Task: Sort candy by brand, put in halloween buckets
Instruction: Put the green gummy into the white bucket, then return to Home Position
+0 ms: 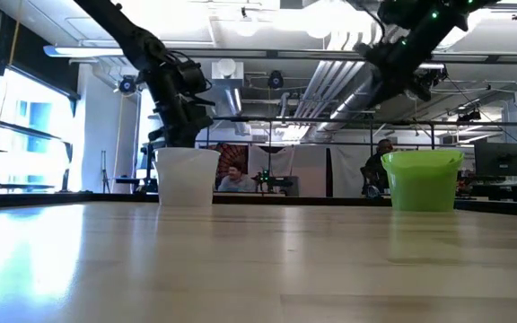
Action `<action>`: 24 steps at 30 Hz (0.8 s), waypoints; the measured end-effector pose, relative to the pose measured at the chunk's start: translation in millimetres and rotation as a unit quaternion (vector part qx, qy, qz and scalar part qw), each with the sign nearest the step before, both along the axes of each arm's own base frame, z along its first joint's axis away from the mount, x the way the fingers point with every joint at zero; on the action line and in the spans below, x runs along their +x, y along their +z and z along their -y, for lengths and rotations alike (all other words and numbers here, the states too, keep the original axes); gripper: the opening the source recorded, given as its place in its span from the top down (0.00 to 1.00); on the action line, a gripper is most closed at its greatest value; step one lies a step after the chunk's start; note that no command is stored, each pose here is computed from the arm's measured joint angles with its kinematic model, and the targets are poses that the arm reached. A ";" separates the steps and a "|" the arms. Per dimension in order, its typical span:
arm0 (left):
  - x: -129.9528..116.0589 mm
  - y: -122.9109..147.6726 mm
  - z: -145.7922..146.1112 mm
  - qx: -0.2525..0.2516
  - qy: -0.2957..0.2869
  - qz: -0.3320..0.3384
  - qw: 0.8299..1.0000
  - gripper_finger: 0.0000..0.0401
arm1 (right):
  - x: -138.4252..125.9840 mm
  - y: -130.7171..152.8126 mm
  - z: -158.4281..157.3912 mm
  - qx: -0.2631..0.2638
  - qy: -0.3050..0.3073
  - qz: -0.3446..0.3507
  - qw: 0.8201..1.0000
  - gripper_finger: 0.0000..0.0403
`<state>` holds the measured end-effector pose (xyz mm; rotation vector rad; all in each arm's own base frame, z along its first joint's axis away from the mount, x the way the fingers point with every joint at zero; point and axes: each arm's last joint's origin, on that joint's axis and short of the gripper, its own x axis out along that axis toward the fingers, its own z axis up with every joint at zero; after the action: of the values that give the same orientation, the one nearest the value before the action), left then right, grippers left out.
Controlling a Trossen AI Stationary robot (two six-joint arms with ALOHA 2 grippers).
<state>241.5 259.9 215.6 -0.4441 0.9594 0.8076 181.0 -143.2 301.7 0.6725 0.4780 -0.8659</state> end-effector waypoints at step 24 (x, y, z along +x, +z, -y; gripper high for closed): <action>8.3 49.1 38.6 0.048 -0.047 0.056 0.996 0.62 | -15.2 -71.6 69.7 0.109 -0.161 -0.155 0.969 1.00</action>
<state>249.8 221.3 264.6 -0.3553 0.8268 0.7331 165.8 -212.9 230.1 0.8347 0.7659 -1.2481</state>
